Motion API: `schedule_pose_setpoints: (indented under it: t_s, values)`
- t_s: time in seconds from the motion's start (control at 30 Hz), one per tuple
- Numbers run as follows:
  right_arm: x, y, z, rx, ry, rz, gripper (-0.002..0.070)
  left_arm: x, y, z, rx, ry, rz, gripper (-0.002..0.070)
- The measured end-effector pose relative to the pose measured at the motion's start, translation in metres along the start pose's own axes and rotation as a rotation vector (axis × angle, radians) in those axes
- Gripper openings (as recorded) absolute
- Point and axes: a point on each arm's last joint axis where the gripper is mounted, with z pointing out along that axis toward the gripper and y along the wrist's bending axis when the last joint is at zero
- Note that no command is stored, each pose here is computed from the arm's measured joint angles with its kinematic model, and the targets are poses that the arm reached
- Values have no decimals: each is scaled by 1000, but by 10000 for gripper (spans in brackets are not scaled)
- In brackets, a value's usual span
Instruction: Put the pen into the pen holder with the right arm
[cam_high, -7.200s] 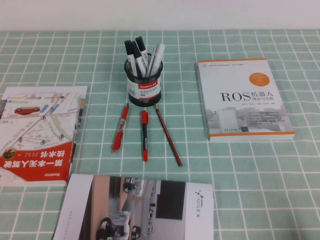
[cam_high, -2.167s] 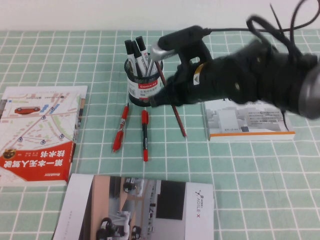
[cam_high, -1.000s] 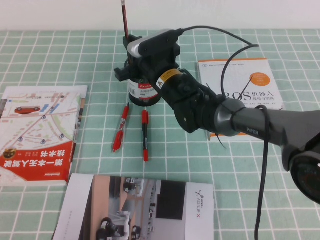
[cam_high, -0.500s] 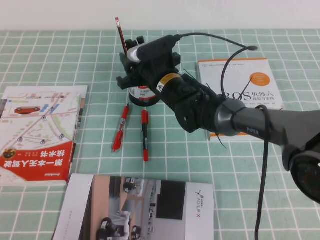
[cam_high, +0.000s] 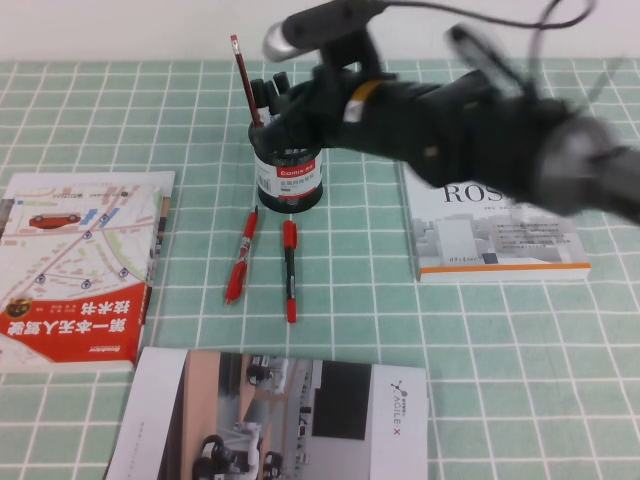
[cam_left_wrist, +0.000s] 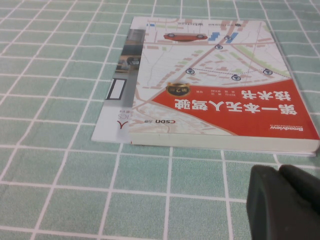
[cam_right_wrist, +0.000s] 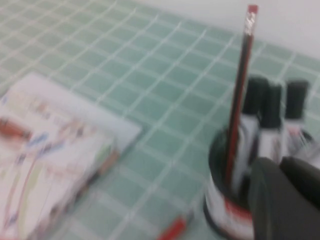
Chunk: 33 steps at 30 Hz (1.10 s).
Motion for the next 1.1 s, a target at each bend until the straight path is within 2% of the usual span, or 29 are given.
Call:
schedule_pose_setpoints:
  t_s: [0.17,0.33,0.63,0.77,0.9,1.1]
  values:
    - [0,1,-67,-2,81,-12,-15,0,0,0,0,0,0,-4]
    - [4,1,-153,-2,52,-21,-17,0,0,0,0,0,0,-4]
    - [62,0,-273,-8,73,-11,-18,0,0,0,0,0,0,-4]
    - [94,0,-310,-18,104,8,-18,0,0,0,0,0,0,-4]
    - [119,0,-346,-19,51,-1,-19,0,0,0,0,0,0,-4]
    - [162,-2,-359,-13,-27,-10,-19,0,0,0,0,0,0,-4]
